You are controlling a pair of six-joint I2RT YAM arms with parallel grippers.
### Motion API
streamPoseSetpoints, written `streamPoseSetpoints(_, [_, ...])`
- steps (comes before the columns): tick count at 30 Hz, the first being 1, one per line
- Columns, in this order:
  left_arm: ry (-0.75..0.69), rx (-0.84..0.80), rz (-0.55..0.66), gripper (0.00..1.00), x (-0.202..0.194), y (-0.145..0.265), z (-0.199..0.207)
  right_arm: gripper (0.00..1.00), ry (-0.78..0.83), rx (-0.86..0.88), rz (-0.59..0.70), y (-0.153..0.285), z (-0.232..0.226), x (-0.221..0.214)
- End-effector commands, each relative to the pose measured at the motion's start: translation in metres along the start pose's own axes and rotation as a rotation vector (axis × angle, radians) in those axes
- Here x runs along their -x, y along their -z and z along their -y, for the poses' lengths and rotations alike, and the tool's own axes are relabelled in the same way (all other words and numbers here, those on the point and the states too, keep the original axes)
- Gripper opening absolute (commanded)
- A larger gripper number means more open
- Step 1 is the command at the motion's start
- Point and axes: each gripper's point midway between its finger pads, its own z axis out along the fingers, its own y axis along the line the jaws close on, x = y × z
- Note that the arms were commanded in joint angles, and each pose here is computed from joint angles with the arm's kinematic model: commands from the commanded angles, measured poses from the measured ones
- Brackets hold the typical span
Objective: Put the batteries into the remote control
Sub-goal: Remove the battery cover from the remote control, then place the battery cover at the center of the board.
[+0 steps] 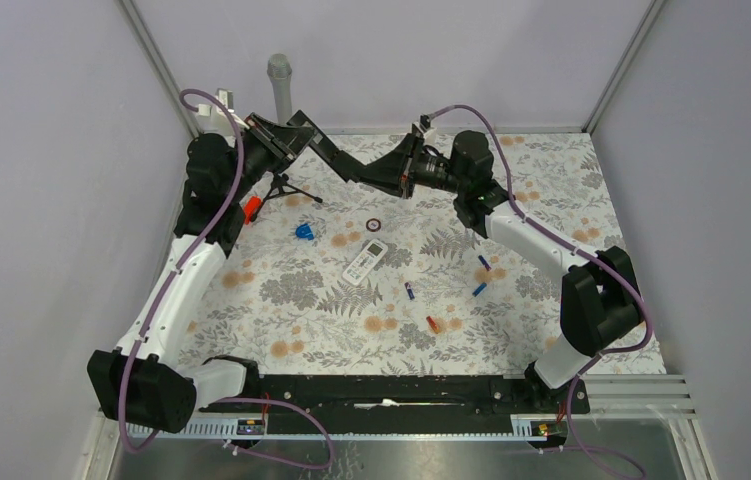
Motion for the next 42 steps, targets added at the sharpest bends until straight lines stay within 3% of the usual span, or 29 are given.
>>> streamPoseSetpoints(1, [-0.071,-0.052,0.047,0.0,0.013,0.0,0.014,0.0,0.093,0.117,0.022,0.005,-0.034,0.006])
streamPoseSetpoints(6, [-0.088,-0.008,0.03,0.0,0.006,-0.002,-0.001,0.0,0.15,0.159,0.092,0.015,-0.043,0.024])
streamPoseSetpoints(10, [-0.138,0.062,0.004,0.0,-0.003,0.001,-0.023,0.0,0.154,0.083,0.174,0.031,-0.023,0.046])
streamPoseSetpoints(14, [-0.158,0.088,-0.032,0.0,-0.017,0.007,-0.038,0.0,0.104,-0.151,0.254,0.054,0.053,0.067])
streamPoseSetpoints(17, [-0.163,0.046,-0.073,0.0,-0.028,0.011,-0.035,0.0,0.057,-0.384,0.278,0.077,0.129,0.068])
streamPoseSetpoints(20, [-0.166,0.0,-0.103,0.0,-0.036,0.013,-0.03,0.0,0.01,-0.506,0.277,0.092,0.178,0.061])
streamPoseSetpoints(33, [-0.174,-0.08,-0.178,0.0,-0.056,0.018,-0.026,0.0,-0.095,-0.845,0.288,0.129,0.288,0.05])
streamPoseSetpoints(37, [-0.187,-0.114,-0.194,0.0,-0.058,0.019,-0.02,0.18,-0.106,-0.928,0.29,0.142,0.299,0.045])
streamPoseSetpoints(42, [-0.21,-0.154,-0.22,0.0,-0.061,0.022,-0.014,0.63,-0.07,-0.969,0.297,0.151,0.296,0.045])
